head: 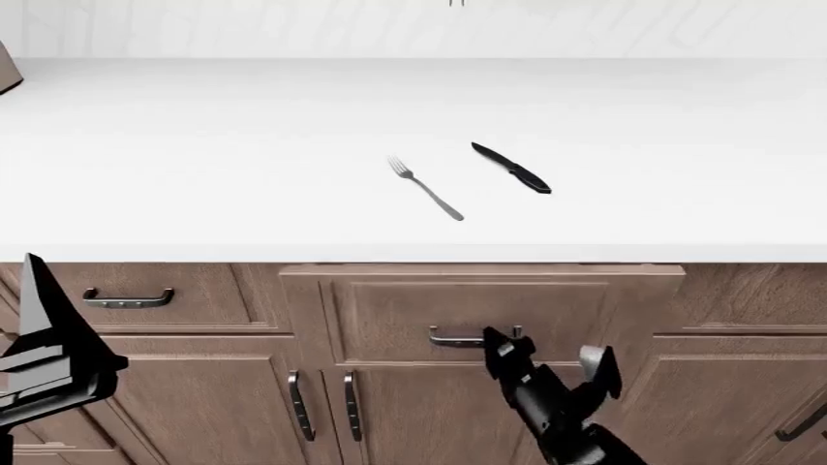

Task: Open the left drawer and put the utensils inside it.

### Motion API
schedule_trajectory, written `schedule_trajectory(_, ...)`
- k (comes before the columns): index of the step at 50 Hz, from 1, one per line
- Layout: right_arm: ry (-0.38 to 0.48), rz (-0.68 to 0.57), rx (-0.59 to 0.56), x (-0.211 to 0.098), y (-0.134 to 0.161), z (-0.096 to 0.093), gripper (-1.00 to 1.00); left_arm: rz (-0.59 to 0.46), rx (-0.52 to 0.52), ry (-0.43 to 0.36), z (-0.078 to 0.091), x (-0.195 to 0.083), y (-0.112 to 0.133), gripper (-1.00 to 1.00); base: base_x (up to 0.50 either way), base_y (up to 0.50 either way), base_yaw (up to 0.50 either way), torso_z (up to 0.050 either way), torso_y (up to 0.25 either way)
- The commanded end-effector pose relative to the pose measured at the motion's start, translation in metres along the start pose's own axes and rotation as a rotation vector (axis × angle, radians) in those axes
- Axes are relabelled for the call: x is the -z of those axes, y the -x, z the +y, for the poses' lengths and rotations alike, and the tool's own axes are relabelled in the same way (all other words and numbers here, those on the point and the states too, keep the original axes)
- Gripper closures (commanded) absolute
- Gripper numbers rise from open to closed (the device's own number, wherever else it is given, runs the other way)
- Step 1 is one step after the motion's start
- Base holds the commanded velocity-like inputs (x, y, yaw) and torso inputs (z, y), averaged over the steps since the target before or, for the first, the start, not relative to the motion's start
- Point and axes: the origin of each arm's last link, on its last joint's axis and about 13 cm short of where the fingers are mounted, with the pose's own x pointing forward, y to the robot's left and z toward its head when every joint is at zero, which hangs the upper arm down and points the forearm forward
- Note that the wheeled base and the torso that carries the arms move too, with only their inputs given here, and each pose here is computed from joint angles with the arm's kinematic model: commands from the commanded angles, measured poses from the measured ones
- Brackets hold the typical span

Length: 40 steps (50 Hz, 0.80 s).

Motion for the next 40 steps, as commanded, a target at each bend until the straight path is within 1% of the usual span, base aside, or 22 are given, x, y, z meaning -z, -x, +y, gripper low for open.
schedule_trajectory(1,0.140,-0.109,-0.032,-0.009,0.067,0.007,1.00,0.001,0.004,-0.001,-0.001,0.000,0.000,-1.00,0.00,0.00,-0.01,0.000,0.000)
schedule_trajectory(6,0.175,-0.140,-0.040,-0.008,0.086,0.011,1.00,0.000,0.004,0.000,-0.001,0.000,0.000,-1.00,0.00,0.00,-0.01,0.000,0.000)
schedule_trajectory(10,0.218,-0.164,-0.108,-0.008,0.109,0.016,1.00,0.002,0.005,0.003,-0.001,0.000,0.000,-1.00,0.00,0.00,-0.01,0.000,0.004)
schedule_trajectory(14,0.224,-0.219,-0.145,-0.001,0.129,0.016,1.00,0.004,0.006,0.006,-0.001,0.001,0.001,-1.00,0.00,0.00,-0.01,0.000,0.003)
schedule_trajectory(18,0.197,-0.294,-0.112,0.008,0.138,0.012,1.00,0.003,0.005,0.008,-0.001,0.000,0.001,-1.00,0.00,0.00,-0.01,0.000,0.005)
schedule_trajectory(19,0.202,-0.314,-0.093,0.010,0.139,0.011,1.00,0.002,0.004,0.008,-0.001,0.000,0.001,-1.00,0.00,0.00,-0.01,0.000,0.000)
schedule_trajectory(20,0.212,-0.354,-0.066,0.012,0.140,0.010,-1.00,0.001,0.004,0.008,-0.001,0.000,0.001,-1.00,0.00,0.00,-0.01,0.000,0.000)
schedule_trajectory(22,0.196,-0.428,-0.053,0.015,0.143,0.011,-1.00,-0.001,0.003,0.008,-0.001,-0.001,0.001,-1.00,0.00,0.00,0.00,0.000,0.005)
schedule_trajectory(25,0.163,-0.528,0.024,0.023,0.144,0.009,-1.00,-0.003,0.002,0.007,0.000,-0.001,0.001,-1.00,0.00,0.00,0.00,0.000,0.000)
schedule_trajectory(26,0.132,-0.574,0.068,0.024,0.145,0.008,-1.00,-0.004,0.001,0.008,0.000,-0.001,0.001,-1.00,0.00,0.00,0.00,0.000,0.000)
schedule_trajectory(29,0.057,-0.642,0.133,0.025,0.146,0.005,-1.00,-0.004,0.001,0.007,0.000,-0.002,0.001,-1.00,0.00,0.00,0.00,0.000,0.000)
schedule_trajectory(31,0.032,-0.657,0.146,0.025,0.147,0.005,-1.00,-0.005,0.001,0.007,0.000,-0.002,0.001,-1.00,0.00,0.00,0.00,0.000,0.000)
schedule_trajectory(37,0.013,-0.672,0.164,0.025,0.147,0.005,-1.00,-0.008,0.001,0.007,0.000,-0.003,0.001,-1.00,0.00,0.00,0.00,0.000,0.000)
schedule_trajectory(39,0.037,-0.677,0.159,0.025,0.147,0.007,-1.00,-0.008,0.001,0.007,0.000,-0.003,0.001,-1.00,0.00,0.00,0.00,0.000,0.000)
schedule_trajectory(40,0.077,-0.679,0.149,0.024,0.147,0.011,-1.00,-0.008,0.001,0.007,0.000,-0.002,0.001,-1.00,0.00,0.00,0.00,0.000,0.000)
